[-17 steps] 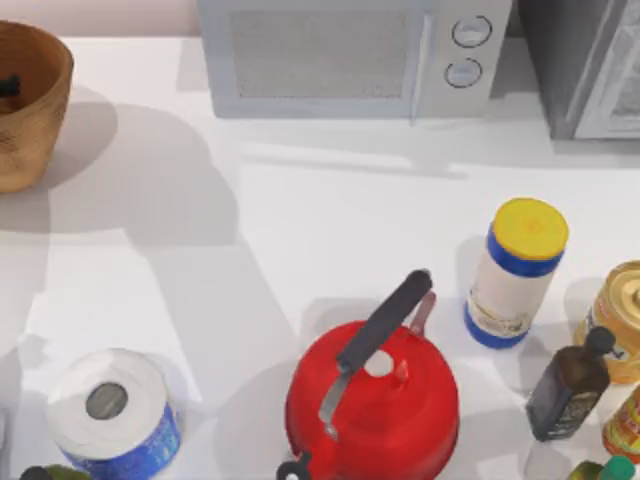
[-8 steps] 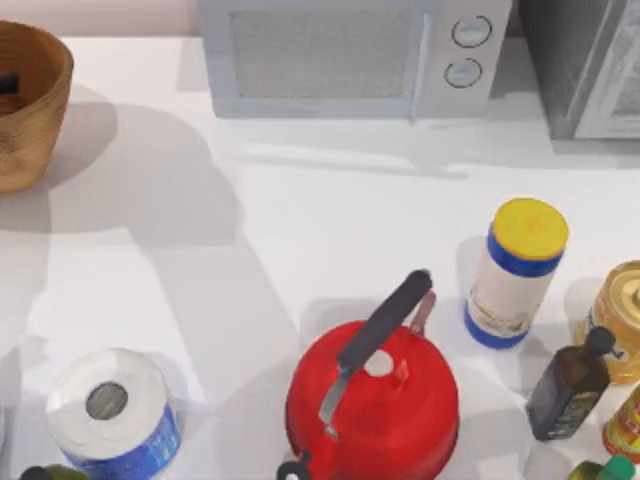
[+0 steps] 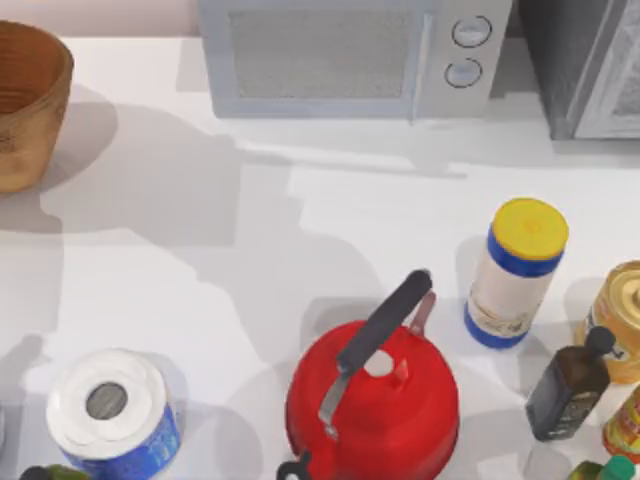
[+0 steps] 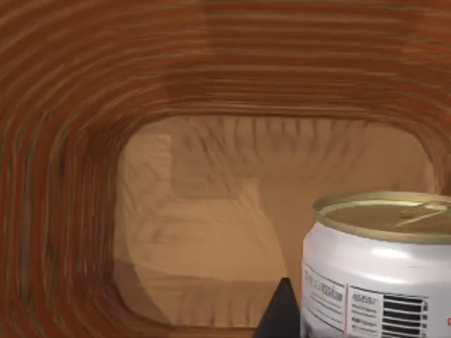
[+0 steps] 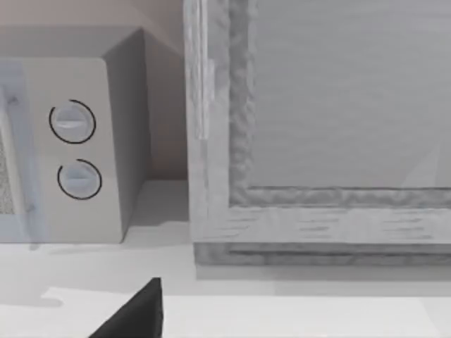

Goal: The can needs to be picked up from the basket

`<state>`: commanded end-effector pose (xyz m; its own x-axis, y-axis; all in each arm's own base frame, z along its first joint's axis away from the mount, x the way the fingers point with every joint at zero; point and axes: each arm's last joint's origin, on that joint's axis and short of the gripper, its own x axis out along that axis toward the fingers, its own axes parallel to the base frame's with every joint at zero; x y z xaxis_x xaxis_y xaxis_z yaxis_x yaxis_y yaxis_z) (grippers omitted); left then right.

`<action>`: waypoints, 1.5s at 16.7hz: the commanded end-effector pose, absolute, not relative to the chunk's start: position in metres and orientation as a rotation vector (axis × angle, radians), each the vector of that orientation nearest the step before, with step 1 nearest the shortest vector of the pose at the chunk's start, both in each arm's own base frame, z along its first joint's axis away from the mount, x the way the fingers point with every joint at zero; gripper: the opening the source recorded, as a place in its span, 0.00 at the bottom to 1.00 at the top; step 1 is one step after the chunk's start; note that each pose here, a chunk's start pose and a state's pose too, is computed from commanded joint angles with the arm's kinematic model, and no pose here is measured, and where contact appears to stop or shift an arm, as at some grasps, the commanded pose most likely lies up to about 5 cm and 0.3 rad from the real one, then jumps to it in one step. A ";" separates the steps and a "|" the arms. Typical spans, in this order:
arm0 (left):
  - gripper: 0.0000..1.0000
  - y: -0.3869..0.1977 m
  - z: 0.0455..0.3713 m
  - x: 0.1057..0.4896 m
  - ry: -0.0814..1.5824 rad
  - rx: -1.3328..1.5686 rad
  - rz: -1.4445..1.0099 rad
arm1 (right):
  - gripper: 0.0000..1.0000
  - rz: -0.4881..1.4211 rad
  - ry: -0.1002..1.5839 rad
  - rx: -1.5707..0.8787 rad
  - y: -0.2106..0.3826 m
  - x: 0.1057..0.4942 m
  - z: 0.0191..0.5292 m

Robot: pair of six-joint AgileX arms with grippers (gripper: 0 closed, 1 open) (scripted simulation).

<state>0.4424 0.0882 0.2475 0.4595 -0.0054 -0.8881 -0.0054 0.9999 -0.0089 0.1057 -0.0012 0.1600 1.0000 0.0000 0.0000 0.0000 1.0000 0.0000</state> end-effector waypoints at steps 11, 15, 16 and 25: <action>0.00 0.019 0.309 0.218 0.549 0.048 0.009 | 1.00 0.000 0.000 0.000 -0.001 0.106 0.160; 0.00 0.007 0.267 0.151 0.342 0.043 0.004 | 1.00 0.000 0.000 0.000 -0.001 0.106 0.160; 0.00 0.005 0.253 0.139 0.293 0.039 0.002 | 1.00 0.000 0.000 0.000 -0.001 0.106 0.160; 0.00 -0.001 0.163 0.106 0.007 0.001 -0.001 | 1.00 0.000 0.000 0.000 -0.001 0.106 0.160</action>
